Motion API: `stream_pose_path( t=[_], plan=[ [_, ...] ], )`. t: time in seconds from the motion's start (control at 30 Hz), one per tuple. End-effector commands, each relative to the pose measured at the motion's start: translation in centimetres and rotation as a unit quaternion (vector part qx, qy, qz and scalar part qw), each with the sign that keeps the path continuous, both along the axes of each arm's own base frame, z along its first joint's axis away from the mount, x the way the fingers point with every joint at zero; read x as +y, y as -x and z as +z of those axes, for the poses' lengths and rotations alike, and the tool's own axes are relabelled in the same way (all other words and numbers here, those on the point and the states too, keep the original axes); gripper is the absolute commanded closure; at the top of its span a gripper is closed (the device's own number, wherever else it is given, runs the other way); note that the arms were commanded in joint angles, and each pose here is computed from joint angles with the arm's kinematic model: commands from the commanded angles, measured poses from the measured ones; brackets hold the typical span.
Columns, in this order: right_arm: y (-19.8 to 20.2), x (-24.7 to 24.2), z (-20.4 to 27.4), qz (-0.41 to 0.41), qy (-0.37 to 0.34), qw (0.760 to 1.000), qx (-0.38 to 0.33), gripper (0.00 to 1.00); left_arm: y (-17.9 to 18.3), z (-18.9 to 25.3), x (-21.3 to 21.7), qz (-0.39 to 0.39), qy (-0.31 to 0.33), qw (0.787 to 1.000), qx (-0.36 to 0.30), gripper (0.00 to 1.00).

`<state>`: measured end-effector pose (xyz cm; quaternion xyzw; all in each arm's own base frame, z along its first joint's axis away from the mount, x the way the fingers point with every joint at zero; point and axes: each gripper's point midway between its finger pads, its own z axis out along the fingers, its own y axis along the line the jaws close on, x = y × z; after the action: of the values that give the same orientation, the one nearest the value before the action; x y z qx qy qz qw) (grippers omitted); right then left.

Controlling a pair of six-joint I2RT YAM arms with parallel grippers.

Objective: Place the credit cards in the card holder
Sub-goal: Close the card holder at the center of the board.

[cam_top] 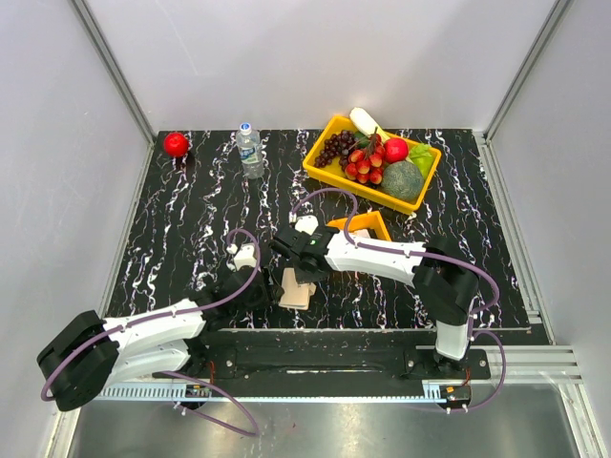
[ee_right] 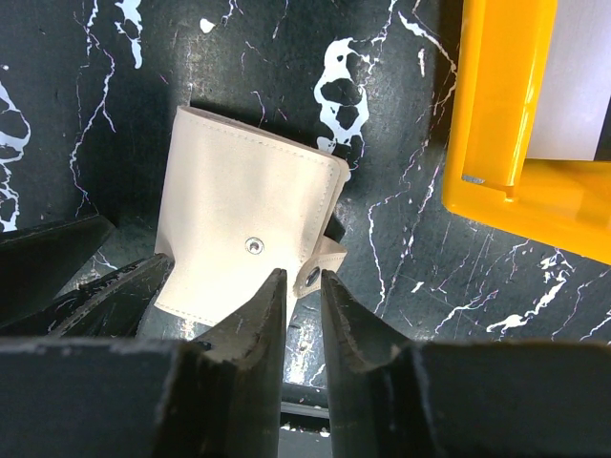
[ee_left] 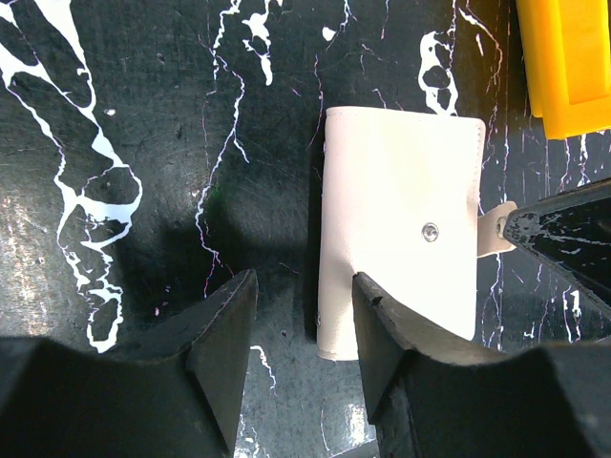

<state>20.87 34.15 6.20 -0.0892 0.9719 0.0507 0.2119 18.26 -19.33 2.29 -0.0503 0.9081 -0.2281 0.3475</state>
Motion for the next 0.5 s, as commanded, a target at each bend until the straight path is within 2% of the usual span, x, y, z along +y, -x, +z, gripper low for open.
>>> stream_pose_path(
  t=[0.0, 0.3, 0.47],
  plan=[
    [-0.03, 0.87, 0.51, 0.005, -0.015, 1.000, -0.010, 0.73, 0.47, -0.41, 0.17, -0.010, -0.011, 1.000, 0.012, 0.51],
    [0.27, 0.96, -0.13, 0.009, -0.010, 1.000, 0.000, 0.73, 0.47, -0.40, 0.19, -0.010, -0.011, 1.000, 0.012, 0.51],
    [0.03, 0.91, 0.58, 0.008, -0.015, 1.000, -0.008, 0.77, 0.44, -0.34, 0.23, -0.008, -0.010, 1.000, 0.011, 0.51]
  ],
)
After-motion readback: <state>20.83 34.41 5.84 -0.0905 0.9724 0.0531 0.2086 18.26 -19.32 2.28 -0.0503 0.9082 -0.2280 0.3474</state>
